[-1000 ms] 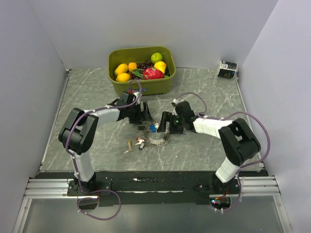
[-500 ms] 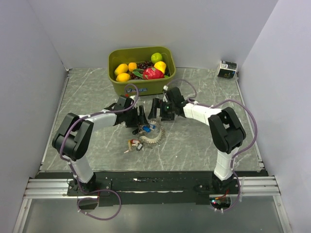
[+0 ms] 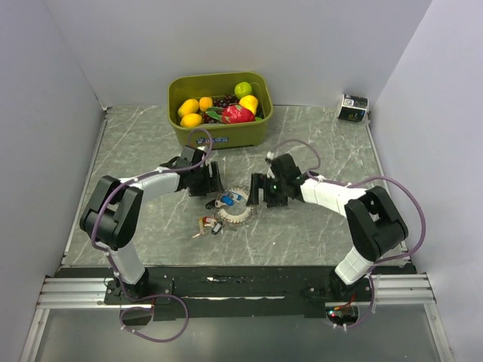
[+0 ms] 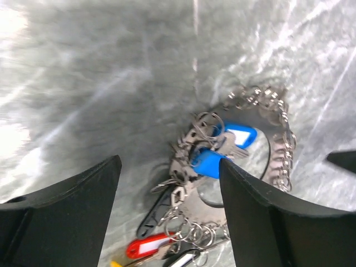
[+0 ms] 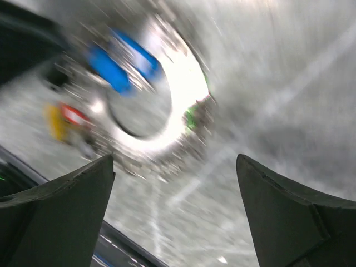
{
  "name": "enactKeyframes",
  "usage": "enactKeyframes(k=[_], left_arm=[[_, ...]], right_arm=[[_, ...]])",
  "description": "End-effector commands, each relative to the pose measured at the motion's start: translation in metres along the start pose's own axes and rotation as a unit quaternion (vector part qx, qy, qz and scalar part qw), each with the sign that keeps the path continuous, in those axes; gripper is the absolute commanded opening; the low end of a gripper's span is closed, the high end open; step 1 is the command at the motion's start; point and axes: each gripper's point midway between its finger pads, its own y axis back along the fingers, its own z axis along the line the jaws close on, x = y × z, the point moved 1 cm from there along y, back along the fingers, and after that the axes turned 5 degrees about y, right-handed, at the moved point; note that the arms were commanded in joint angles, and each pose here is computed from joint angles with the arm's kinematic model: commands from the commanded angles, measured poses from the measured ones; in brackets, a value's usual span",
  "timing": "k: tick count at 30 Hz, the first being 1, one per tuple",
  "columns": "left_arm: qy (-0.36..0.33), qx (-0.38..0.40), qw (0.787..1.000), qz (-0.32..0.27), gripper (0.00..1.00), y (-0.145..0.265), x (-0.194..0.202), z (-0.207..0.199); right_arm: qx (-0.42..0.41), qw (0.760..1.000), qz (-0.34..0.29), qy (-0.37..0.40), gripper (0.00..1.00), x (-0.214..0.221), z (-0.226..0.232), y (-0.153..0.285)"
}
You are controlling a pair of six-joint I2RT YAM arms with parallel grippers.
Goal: Put the keys on the keyring
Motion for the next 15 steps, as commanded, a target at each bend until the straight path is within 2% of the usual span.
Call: enactKeyframes(k=[1, 3, 9, 10, 12, 15], left_arm=[[-0.002, -0.005, 1.0, -0.014, 0.75, 0.014, -0.007, -0.002], [0.003, 0.021, 1.0, 0.004, 0.74, 0.015, 0.006, -0.005], [0.023, 0.022, 0.999, 0.017, 0.68, 0.013, 0.025, 0.001], [0.023, 0.028, 0.999, 0.016, 0.65, 0.013, 0.026, 0.0], [0.021, 0.037, 0.999, 0.022, 0.62, 0.012, 0.03, -0.007], [0.017, 0.045, 0.999, 0.022, 0.55, 0.012, 0.034, -0.015]], right_arm=[[-0.006, 1.0, 0.025, -0.018, 0.9, 0.028, -0.006, -0.006], [-0.022, 0.999, 0.033, -0.027, 0.79, 0.035, -0.003, -0.009], [-0.037, 0.997, 0.043, -0.054, 0.66, 0.036, -0.001, -0.03], [-0.041, 0.997, 0.04, -0.058, 0.63, 0.035, 0.0, -0.034], [-0.048, 0.996, 0.04, -0.062, 0.49, 0.03, 0.002, -0.037], [-0.048, 0.996, 0.041, -0.062, 0.37, 0.023, 0.004, -0.042]])
